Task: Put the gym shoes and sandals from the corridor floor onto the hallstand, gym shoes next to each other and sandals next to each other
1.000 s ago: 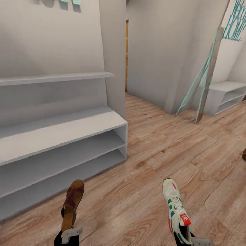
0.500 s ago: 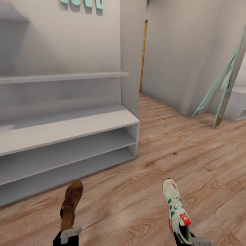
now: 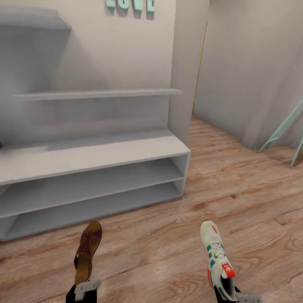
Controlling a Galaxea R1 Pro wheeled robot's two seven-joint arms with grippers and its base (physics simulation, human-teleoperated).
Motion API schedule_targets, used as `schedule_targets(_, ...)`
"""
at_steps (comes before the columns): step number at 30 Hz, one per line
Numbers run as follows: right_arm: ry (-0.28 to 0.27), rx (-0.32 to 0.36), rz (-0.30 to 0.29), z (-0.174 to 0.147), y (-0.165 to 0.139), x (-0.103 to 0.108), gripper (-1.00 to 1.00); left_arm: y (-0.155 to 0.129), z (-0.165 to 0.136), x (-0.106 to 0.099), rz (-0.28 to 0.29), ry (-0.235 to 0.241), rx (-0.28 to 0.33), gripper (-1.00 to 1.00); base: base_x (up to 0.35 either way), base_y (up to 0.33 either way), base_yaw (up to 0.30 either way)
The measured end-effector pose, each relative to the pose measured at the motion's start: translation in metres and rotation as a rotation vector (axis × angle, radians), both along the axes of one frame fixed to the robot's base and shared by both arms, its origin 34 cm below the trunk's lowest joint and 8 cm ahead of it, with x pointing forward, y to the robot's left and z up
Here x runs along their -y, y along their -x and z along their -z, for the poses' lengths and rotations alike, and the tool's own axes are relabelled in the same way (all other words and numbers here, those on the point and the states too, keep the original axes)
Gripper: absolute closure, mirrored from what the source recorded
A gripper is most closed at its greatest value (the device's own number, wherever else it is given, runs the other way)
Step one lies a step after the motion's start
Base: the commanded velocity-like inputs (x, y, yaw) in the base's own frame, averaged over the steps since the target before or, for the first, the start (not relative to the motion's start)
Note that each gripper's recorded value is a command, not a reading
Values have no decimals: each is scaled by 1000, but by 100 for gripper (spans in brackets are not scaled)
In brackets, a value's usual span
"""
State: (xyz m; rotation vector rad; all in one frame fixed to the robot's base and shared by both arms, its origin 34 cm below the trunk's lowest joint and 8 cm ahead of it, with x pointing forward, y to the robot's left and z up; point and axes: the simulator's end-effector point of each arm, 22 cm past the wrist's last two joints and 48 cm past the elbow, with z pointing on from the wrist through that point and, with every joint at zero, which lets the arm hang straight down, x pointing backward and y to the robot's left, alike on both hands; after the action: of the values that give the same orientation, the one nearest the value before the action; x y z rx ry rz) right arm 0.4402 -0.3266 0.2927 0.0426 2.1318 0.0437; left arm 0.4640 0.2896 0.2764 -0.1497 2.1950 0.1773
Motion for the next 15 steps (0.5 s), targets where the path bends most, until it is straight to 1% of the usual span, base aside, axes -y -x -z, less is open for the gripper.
schedule_targets(15,0,0,0,0,0,0,100,0,0,1,1,1,0,100,0,0,277)
